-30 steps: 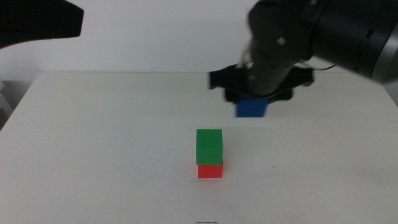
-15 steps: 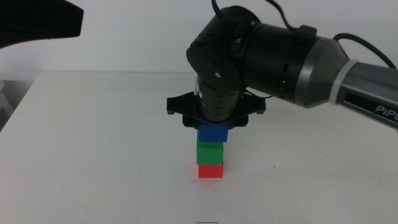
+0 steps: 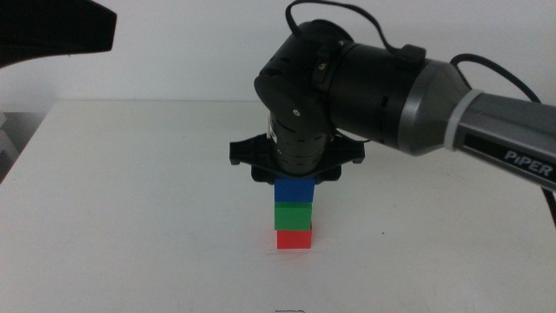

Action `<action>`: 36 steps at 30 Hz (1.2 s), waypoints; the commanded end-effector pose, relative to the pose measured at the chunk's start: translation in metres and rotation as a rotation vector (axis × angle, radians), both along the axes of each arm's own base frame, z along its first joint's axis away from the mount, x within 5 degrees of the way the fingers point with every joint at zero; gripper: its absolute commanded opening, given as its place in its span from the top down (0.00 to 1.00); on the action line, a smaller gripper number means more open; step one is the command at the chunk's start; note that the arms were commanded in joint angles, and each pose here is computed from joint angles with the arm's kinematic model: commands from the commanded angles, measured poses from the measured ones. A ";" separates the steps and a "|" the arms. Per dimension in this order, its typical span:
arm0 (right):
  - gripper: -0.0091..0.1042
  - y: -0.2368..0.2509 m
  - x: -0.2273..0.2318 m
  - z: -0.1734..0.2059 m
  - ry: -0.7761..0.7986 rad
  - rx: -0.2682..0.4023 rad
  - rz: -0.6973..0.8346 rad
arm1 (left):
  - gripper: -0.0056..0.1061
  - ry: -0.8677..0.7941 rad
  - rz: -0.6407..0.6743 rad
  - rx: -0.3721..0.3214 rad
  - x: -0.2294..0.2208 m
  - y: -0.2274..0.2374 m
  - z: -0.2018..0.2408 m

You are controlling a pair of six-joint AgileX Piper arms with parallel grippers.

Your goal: Stack red cubes first, then green, then blue cubes in a specific spot.

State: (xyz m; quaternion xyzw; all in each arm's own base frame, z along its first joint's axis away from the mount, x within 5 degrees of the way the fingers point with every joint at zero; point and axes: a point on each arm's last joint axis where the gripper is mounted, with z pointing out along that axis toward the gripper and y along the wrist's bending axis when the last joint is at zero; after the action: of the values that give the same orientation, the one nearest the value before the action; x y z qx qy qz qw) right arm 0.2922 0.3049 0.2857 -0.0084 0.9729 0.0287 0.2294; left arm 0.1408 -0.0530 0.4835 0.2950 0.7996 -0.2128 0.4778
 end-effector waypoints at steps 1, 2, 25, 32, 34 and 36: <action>0.93 -0.006 -0.001 0.029 -0.077 0.030 0.005 | 0.11 0.006 -0.061 -0.030 -0.010 -0.005 0.007; 0.93 -0.006 -0.001 0.028 -0.073 0.024 0.004 | 0.11 0.006 -0.061 -0.030 -0.010 -0.005 0.007; 0.11 -0.006 -0.004 0.032 -0.024 -0.026 0.041 | 0.11 0.006 -0.061 -0.030 -0.010 -0.005 0.007; 0.11 -0.011 -0.018 0.079 -0.014 0.088 0.063 | 0.11 0.006 -0.061 -0.030 -0.010 -0.005 0.007; 0.11 -0.017 -0.024 0.100 -0.048 0.134 0.080 | 0.11 0.006 -0.061 -0.030 -0.010 -0.005 0.007; 0.11 -0.029 -0.031 0.123 -0.104 0.169 0.070 | 0.11 0.006 -0.061 -0.030 -0.010 -0.005 0.007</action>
State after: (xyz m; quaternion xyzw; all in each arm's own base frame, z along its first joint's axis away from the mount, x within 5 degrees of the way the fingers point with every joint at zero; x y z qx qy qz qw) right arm 0.2778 0.3013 0.3604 -0.0310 0.9645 0.1062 0.2396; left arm 0.1408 -0.0530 0.4835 0.2950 0.7996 -0.2128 0.4778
